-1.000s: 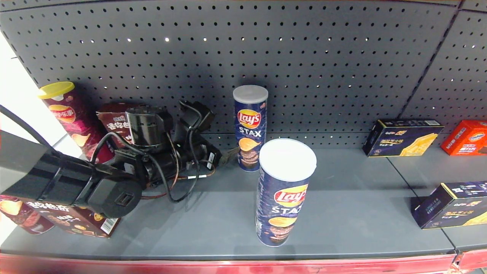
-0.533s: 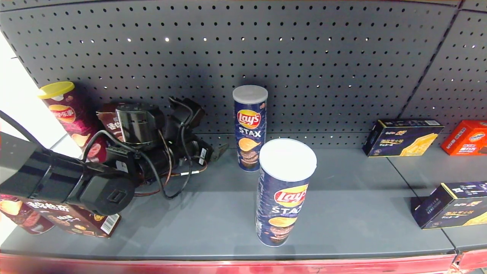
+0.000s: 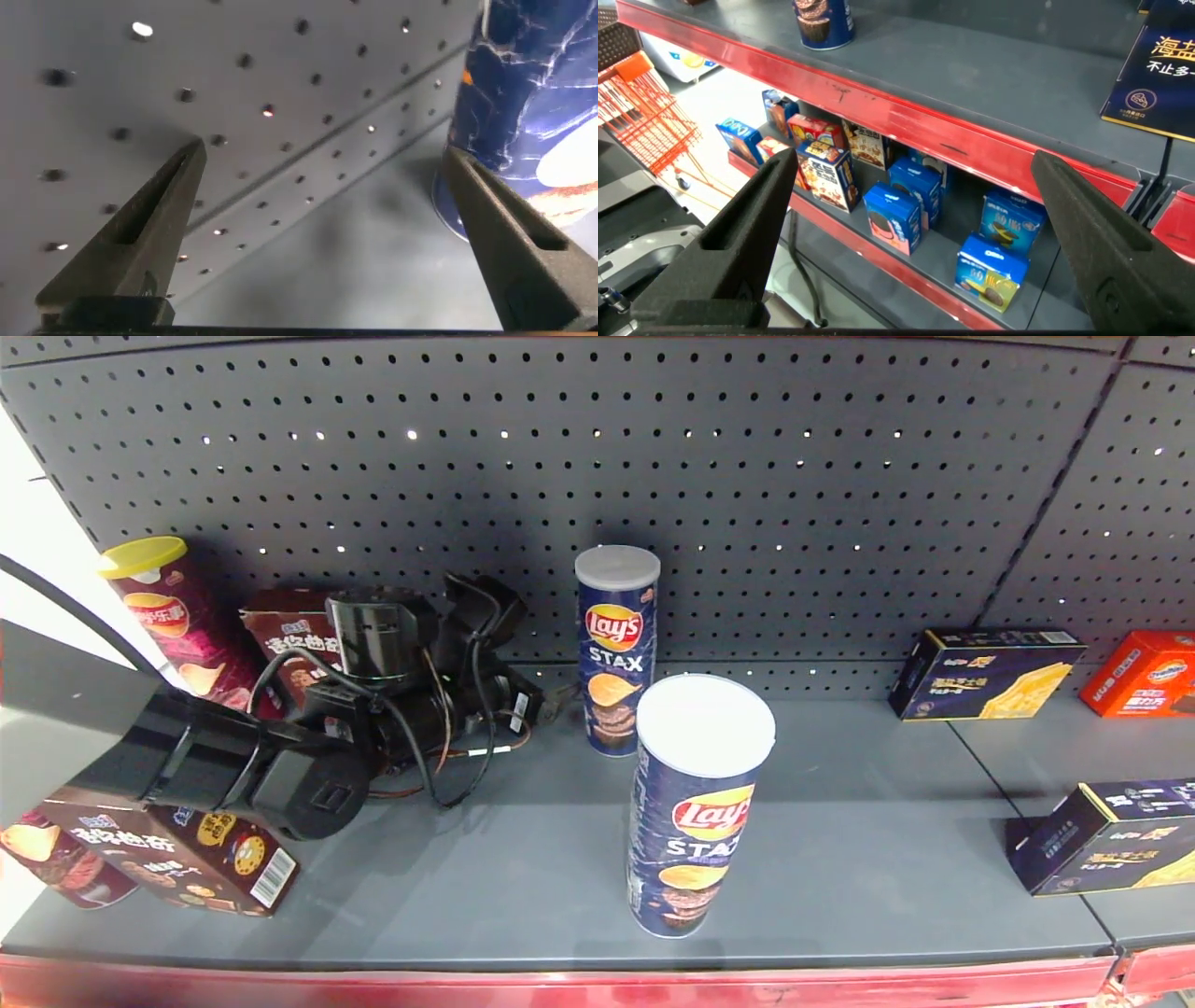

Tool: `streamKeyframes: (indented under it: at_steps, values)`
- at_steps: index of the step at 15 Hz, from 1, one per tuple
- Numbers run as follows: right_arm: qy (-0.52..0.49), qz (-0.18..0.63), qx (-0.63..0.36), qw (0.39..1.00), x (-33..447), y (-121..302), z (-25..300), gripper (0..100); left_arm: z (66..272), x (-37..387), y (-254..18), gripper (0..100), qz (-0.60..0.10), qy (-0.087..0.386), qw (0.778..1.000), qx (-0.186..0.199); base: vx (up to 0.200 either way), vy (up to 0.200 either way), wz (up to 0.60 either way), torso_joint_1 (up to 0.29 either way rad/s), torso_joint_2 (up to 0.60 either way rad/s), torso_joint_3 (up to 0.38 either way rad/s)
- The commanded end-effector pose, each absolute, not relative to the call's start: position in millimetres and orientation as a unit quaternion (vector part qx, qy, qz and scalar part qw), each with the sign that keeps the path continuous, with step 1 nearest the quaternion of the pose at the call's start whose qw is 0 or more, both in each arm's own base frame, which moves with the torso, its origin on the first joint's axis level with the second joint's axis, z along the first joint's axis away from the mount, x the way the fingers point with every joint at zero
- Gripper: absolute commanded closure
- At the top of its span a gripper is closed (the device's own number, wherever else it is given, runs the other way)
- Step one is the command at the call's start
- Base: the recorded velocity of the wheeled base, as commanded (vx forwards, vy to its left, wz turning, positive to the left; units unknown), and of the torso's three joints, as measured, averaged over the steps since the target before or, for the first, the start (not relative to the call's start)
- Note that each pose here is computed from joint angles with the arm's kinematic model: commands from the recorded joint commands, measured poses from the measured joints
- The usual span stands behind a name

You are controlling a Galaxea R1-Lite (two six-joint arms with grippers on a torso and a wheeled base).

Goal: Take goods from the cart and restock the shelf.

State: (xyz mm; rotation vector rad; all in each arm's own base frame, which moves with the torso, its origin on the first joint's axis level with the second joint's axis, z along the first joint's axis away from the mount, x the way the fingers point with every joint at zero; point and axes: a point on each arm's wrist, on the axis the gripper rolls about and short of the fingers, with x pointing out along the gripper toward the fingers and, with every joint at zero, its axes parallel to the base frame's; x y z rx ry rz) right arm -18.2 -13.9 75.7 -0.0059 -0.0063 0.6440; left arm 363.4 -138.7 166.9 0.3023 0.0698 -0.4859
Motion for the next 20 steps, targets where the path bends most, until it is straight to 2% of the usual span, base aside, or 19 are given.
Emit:
streamKeyframes:
  at_steps: [1, 15, 18, 20]
  values:
    - [-0.003, 0.317, -0.003, 0.949, -18, -14, 76, 0, 160, 369, -142, 0, -0.242, 0.043, 0.959, 0.144, 0.000, 0.000, 0.00, 0.000, 0.00, 0.000]
    - [-0.003, 0.317, -0.003, 0.949, -18, -14, 76, 0, 157, 346, -149, 0, -0.271, 0.057, 0.951, 0.136, 0.000, 0.000, 0.00, 0.000, 0.00, 0.000]
    - [-0.003, 0.317, -0.003, 0.949, -18, -14, 76, 0, 171, 340, -145, 0, -0.267, 0.039, 0.953, 0.135, 0.000, 0.000, 0.00, 0.000, 0.00, 0.000]
    - [-0.003, 0.317, -0.003, 0.949, -18, -14, 76, 0, 189, 328, -141, 0, -0.265, 0.016, 0.955, 0.136, 0.000, 0.000, 0.00, 0.000, 0.00, 0.000]
